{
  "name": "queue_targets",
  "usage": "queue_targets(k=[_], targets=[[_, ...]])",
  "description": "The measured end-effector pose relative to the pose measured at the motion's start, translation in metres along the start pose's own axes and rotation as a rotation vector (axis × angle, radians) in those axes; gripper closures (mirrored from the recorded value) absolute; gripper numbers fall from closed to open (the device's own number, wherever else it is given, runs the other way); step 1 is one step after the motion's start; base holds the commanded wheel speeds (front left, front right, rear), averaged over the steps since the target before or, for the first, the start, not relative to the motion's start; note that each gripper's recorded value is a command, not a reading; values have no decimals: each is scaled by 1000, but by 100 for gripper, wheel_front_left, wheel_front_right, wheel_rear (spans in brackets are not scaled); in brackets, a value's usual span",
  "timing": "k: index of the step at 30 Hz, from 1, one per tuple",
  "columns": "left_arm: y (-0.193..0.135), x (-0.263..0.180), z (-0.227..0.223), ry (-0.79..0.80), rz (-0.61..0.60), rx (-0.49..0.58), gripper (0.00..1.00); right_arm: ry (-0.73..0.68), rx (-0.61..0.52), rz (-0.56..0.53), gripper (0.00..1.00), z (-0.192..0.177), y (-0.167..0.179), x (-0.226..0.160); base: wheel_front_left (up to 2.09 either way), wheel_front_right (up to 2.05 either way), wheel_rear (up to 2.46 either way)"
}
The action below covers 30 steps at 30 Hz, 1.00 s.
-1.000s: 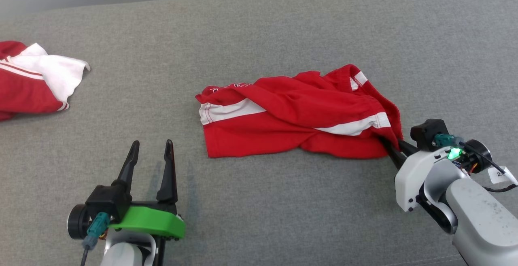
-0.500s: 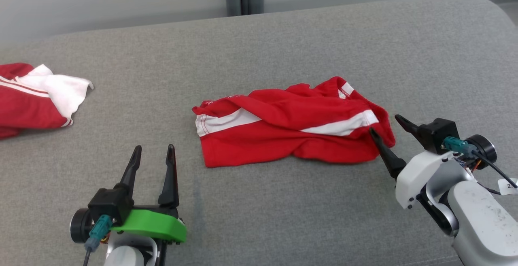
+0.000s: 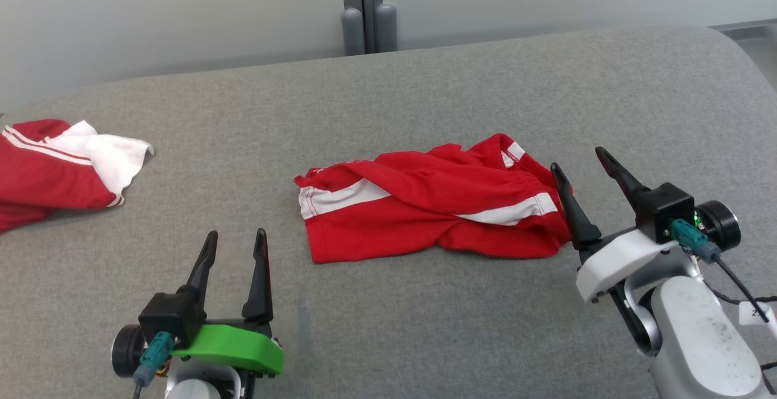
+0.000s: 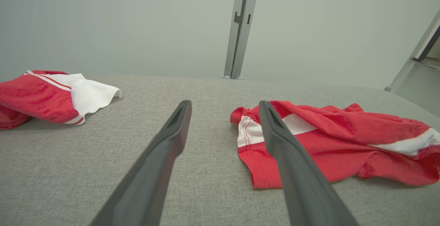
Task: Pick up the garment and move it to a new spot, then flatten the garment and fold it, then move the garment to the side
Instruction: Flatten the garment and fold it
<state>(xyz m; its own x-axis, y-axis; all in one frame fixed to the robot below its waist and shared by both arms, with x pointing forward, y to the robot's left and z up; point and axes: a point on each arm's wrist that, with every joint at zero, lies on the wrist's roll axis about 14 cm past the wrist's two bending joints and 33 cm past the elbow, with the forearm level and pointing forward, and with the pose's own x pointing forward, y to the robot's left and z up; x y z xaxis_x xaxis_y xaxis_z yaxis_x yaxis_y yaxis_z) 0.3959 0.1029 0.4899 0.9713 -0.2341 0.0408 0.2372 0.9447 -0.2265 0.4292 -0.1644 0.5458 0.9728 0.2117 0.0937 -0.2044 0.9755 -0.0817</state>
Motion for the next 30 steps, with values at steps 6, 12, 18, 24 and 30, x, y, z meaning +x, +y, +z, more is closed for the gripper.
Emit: queue_targets(k=[6, 12, 18, 24, 30], targets=[[8, -11, -4, 16, 33, 2, 0, -19, 44, -57, 0, -10, 6, -8, 0, 0, 0], [15, -24, -7, 24, 68, -15, 0, 33, 71, -63, 0, -32, 16, -22, 0, 0, 0], [20, -33, -10, 33, 91, -34, 0, 60, 116, -59, 0, -43, 23, -29, 0, 0, 0], [19, -35, -9, 27, 95, -37, 0, 31, 116, -55, 0, -34, 24, -28, 0, 0, 0], [19, -36, -6, 19, 95, -36, 0, 17, 112, -56, 0, -29, 23, -28, 0, 0, 0]])
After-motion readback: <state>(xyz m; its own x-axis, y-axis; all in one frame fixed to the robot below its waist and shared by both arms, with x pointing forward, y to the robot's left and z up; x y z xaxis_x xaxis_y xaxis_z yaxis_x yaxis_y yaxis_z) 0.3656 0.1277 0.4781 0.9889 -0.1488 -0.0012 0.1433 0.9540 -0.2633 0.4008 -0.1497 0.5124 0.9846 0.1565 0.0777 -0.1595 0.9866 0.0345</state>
